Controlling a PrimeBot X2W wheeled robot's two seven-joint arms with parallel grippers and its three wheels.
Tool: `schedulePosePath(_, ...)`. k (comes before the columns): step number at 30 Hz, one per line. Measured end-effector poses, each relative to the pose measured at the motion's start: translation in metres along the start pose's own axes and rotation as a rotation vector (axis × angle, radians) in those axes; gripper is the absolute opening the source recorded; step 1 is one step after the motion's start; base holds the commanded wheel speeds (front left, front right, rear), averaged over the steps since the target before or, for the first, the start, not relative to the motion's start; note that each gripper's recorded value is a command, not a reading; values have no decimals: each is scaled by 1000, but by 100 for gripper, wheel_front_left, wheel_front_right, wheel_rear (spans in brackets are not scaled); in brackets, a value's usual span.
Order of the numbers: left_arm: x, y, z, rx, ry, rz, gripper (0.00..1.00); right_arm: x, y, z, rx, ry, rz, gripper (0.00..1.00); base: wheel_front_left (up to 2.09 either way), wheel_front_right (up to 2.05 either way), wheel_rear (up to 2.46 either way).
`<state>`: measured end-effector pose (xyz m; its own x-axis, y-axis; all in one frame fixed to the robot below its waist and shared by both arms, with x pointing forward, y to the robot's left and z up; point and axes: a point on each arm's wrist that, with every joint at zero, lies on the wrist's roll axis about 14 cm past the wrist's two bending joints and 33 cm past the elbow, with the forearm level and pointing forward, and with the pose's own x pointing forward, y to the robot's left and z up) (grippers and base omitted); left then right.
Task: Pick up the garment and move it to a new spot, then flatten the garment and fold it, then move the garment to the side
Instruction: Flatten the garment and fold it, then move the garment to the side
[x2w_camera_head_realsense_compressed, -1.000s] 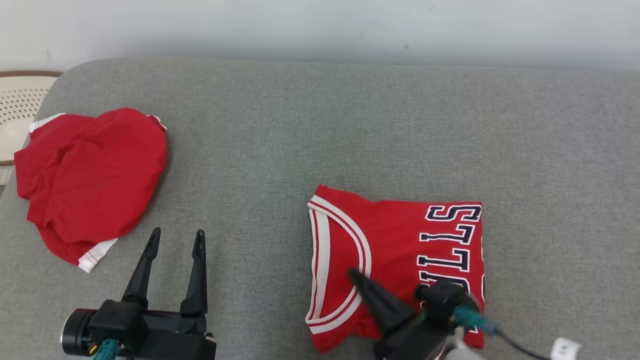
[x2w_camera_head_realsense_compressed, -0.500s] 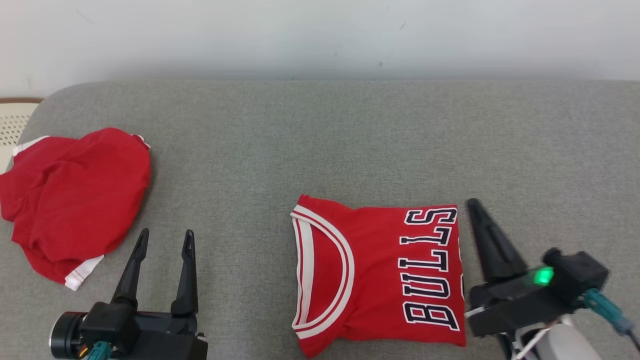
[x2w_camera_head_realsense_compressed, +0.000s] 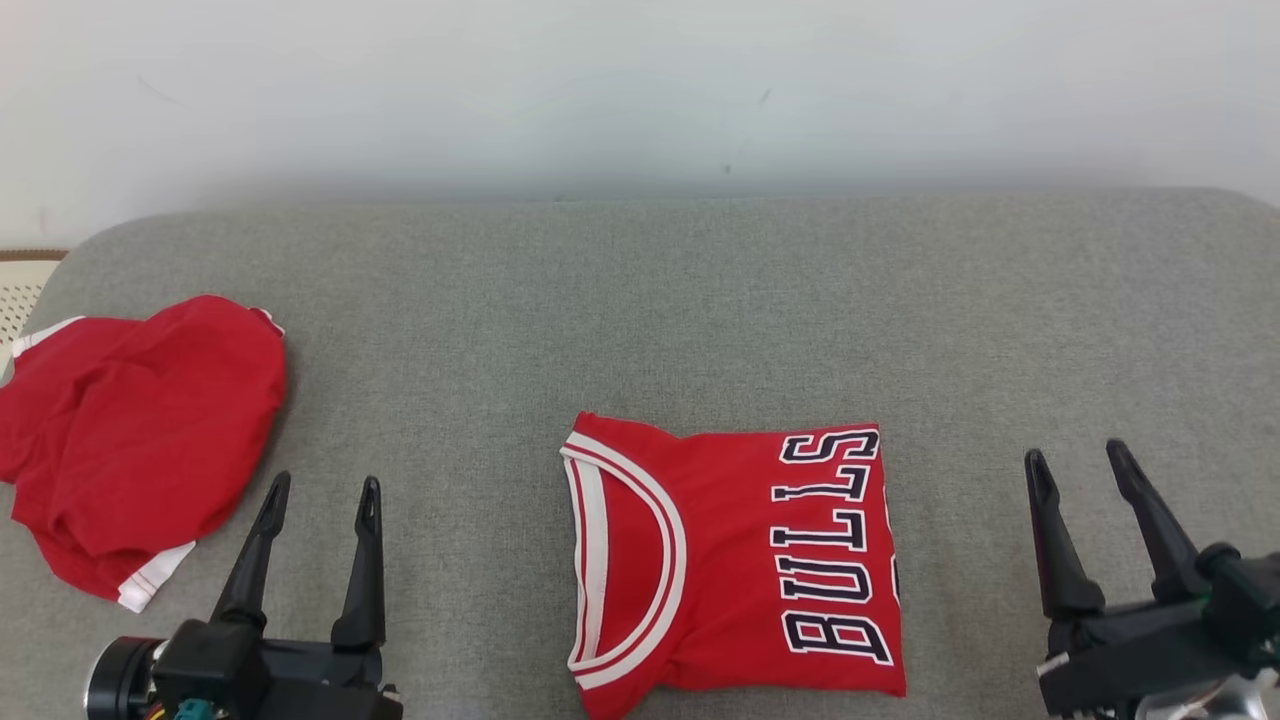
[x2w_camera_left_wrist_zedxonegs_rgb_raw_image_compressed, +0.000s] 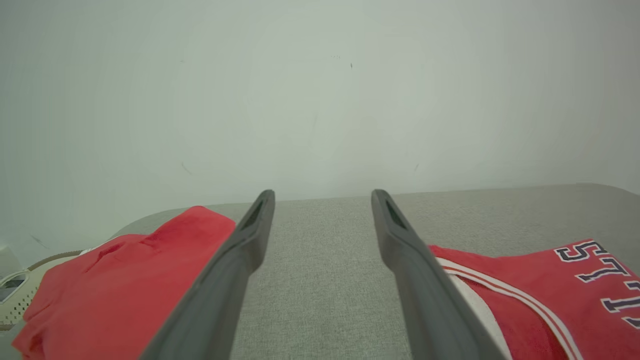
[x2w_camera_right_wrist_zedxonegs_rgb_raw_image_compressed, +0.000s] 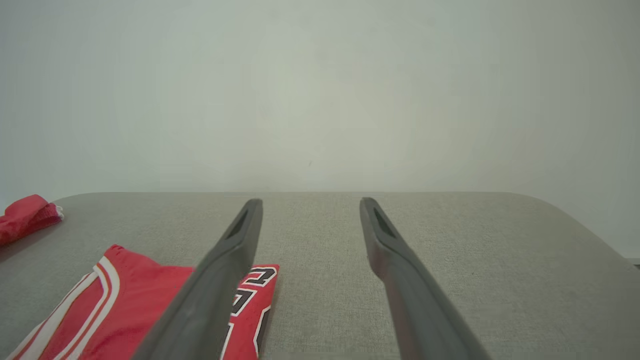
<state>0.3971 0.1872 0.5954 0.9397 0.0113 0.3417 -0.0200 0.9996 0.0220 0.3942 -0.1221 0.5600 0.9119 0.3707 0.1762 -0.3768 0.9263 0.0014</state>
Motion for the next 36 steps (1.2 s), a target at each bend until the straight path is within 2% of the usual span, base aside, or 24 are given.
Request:
schedulePosePath(10,-7,0,-3,21,18,-11,100,-34,1,-14,-2,100,-39,100,0,0,0)
schedulePosePath(27,-10,3,-9,38,38,-7,100,-34,6,-16,10,114,-28,100,0,0,0)
schedulePosePath(31,-8,4,-3,36,20,-6,100,-30,12,-32,32,174,-7,100,0,0,0)
schedulePosePath(36,-8,7,3,30,2,14,100,-22,26,-69,71,297,56,100,0,0,0)
